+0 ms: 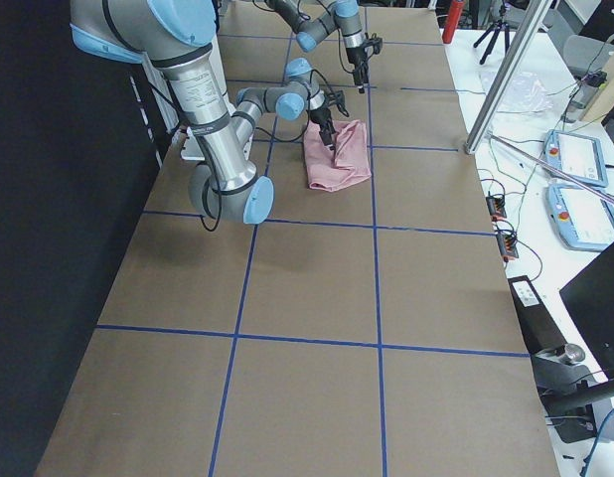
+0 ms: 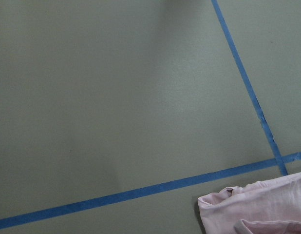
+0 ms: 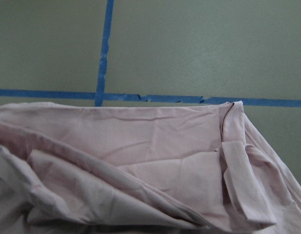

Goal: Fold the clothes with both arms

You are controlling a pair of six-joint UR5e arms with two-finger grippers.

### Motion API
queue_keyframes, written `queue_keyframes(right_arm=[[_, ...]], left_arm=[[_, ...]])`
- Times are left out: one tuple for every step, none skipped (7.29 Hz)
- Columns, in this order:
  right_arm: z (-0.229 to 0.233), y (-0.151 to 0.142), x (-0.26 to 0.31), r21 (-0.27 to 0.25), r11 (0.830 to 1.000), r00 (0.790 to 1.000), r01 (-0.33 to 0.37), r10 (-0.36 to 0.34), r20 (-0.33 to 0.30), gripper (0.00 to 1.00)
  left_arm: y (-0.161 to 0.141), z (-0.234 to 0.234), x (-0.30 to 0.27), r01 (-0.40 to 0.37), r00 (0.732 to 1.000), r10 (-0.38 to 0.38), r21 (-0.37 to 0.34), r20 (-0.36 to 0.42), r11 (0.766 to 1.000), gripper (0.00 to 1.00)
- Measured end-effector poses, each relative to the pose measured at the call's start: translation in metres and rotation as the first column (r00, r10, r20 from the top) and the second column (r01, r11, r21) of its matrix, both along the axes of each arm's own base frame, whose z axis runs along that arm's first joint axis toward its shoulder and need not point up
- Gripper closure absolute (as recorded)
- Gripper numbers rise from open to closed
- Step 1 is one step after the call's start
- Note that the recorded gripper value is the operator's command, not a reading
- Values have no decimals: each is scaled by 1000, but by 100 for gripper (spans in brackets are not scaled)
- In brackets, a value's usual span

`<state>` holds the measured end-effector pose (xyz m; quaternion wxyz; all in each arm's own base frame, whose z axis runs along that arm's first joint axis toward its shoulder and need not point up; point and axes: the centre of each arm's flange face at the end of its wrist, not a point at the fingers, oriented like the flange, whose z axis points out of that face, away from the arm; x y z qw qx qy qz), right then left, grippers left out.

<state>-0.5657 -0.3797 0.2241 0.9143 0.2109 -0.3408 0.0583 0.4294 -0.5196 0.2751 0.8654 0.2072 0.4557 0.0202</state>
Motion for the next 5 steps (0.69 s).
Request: queue_keyframes(right_arm=[[9,3,-9,20,999,999,29,-28,-44,0],[18,1,-16,36,998,995,45,-42,-86,0],[25,-5,-21,44,998,993,46,-41,-115,0],[31,-16,-25,46,998,989,39,-32,-142,0],[37,-33,-29,44,999,985,28,-20,-170,0]], left_arm=[[0,1,0,0,1000,0,-1,-1,1000,0],[0,2,0,1,1000,-1,-2,-1,1000,0],[0,3,0,1,1000,-1,-3,-1,1000,0],[0,3,0,1,1000,-1,-3,-1,1000,0],[0,4,-1,1,1000,-1,-3,-1,1000,0]])
